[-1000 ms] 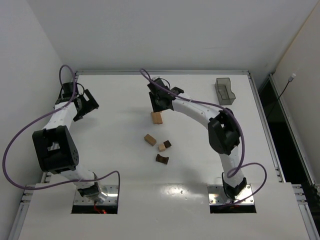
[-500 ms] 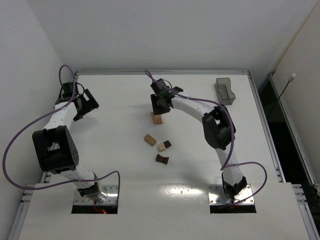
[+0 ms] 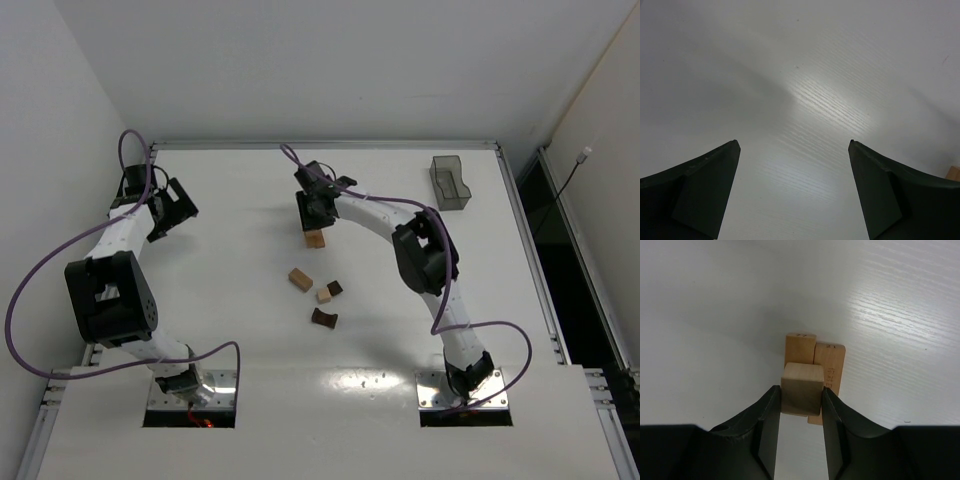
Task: Build the wood block tower
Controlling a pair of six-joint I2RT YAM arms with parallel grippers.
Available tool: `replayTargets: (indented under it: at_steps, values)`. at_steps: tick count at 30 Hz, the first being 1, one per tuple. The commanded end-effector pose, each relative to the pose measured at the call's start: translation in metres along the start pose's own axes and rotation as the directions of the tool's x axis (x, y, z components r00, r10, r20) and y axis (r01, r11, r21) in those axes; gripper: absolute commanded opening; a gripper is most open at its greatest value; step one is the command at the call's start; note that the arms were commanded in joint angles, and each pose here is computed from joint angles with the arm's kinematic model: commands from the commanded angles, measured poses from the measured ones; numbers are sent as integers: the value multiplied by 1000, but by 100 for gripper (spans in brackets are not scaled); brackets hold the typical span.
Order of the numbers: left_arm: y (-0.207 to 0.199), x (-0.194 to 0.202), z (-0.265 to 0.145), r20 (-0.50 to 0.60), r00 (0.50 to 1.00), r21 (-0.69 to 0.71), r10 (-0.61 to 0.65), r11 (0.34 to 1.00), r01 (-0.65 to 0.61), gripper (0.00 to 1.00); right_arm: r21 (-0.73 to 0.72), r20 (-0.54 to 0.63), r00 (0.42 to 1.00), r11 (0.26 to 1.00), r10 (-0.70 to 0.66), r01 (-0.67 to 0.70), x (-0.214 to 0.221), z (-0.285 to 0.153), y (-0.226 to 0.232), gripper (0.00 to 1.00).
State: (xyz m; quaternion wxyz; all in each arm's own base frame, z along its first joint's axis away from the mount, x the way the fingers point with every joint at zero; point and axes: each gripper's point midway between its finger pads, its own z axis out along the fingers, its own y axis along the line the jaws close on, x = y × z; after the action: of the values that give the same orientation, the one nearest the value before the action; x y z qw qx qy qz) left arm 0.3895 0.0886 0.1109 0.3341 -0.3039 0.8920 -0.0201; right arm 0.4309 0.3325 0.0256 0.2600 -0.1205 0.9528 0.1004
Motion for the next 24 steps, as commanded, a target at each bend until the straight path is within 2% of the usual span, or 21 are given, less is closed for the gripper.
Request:
replayTargets:
  at_steps: [1, 24]
  values:
    - [0, -10, 1, 31, 999, 14, -10, 1000, 10, 88, 10, 74, 997, 1000, -8, 7, -24, -7, 4, 0]
    - [-2, -7, 4, 14, 1000, 26, -10, 1000, 9, 88, 1, 80, 996, 999, -37, 37, -25, -1, 6, 0]
